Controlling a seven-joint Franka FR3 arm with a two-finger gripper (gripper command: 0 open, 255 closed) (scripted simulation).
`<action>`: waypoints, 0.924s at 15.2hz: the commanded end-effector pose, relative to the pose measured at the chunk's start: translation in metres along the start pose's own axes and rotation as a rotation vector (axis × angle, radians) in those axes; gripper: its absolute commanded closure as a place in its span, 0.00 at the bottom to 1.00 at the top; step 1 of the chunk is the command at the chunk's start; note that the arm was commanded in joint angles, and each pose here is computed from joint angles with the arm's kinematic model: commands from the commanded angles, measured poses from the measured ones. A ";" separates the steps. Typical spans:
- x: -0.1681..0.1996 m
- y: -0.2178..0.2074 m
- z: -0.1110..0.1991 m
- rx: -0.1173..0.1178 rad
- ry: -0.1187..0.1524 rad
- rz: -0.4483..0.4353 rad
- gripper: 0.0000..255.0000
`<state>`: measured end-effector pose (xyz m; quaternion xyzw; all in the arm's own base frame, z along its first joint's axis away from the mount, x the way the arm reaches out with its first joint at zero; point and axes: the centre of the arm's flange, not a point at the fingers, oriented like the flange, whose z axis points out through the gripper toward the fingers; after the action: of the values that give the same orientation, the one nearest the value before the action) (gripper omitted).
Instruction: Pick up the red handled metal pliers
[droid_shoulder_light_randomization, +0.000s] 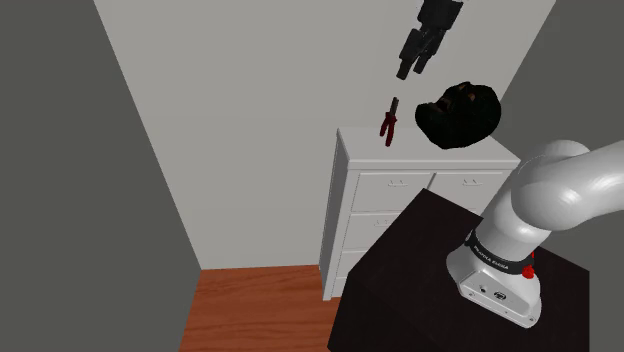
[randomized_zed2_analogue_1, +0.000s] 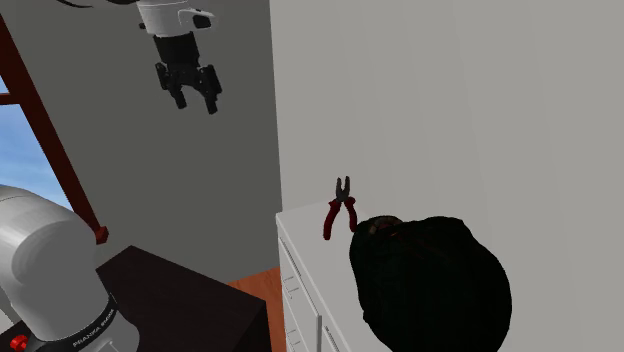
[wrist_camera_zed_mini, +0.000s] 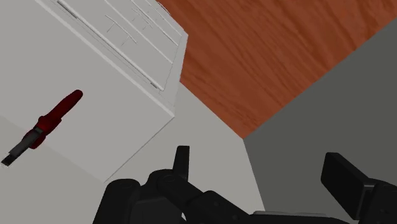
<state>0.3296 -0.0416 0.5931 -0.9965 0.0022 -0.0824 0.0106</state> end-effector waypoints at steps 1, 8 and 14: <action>0.004 0.022 0.017 -0.003 0.000 -0.006 0.00; 0.021 0.091 0.075 -0.011 -0.004 -0.021 0.00; 0.036 0.150 0.125 -0.017 -0.008 -0.034 0.00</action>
<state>0.3828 -0.1786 0.4815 -0.9968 -0.0125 -0.0784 0.0020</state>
